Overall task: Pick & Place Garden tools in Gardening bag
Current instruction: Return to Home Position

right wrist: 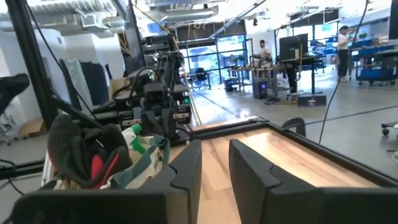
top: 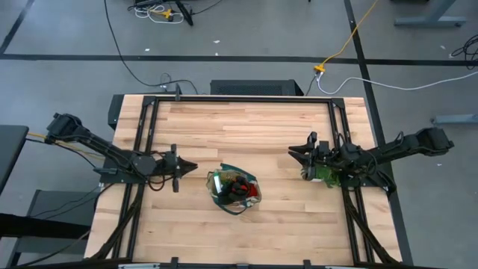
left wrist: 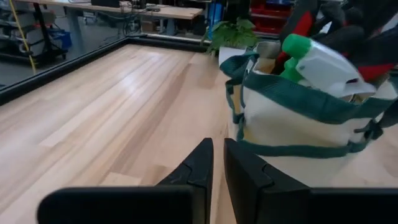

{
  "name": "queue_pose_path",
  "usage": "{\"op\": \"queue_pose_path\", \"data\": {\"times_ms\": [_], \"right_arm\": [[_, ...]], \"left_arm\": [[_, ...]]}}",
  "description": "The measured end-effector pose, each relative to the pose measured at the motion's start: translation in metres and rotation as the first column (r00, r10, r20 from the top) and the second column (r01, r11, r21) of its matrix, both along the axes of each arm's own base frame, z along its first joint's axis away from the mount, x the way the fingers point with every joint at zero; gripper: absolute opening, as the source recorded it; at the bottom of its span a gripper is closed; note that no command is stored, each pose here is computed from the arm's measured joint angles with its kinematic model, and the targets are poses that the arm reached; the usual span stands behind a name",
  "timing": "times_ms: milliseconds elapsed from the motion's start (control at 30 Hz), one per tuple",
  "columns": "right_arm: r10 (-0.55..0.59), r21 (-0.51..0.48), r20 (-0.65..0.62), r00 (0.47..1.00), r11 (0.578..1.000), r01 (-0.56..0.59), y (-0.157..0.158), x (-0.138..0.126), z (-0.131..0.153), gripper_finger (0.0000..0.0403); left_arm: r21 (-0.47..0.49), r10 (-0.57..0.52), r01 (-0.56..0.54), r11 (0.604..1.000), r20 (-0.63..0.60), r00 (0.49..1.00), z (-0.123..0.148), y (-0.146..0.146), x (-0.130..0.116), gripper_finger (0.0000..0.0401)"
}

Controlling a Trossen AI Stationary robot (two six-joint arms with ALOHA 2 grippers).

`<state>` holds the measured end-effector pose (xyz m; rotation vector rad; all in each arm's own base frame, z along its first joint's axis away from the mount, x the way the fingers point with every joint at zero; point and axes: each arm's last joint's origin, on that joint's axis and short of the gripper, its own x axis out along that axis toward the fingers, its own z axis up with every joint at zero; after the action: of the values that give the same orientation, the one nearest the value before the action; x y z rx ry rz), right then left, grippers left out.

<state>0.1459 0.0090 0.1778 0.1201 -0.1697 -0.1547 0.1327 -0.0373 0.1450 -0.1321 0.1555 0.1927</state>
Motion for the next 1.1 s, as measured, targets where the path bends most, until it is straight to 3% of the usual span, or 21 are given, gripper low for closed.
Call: {"op": "queue_pose_path", "data": {"times_ms": [300,600,1100], "right_arm": [[-0.082,0.013,-0.009,0.997,0.997,0.082,-0.0041,-0.0001,-0.0007,0.0080],[-0.082,0.032,-0.054,0.995,0.996,0.084,-0.0041,0.0005,-0.0054,0.0080],[-0.080,0.035,-0.053,0.995,0.996,0.082,-0.0040,0.0006,-0.0053,0.0080]], "left_arm": [[0.059,0.013,-0.011,0.998,-0.021,1.000,-0.0013,0.0009,-0.0001,0.0043],[-0.096,0.068,-0.066,0.993,0.019,0.998,-0.0003,0.0017,-0.0002,0.0044],[-0.091,0.067,-0.065,0.994,0.016,0.998,-0.0008,0.0017,-0.0003,0.0044]]}}
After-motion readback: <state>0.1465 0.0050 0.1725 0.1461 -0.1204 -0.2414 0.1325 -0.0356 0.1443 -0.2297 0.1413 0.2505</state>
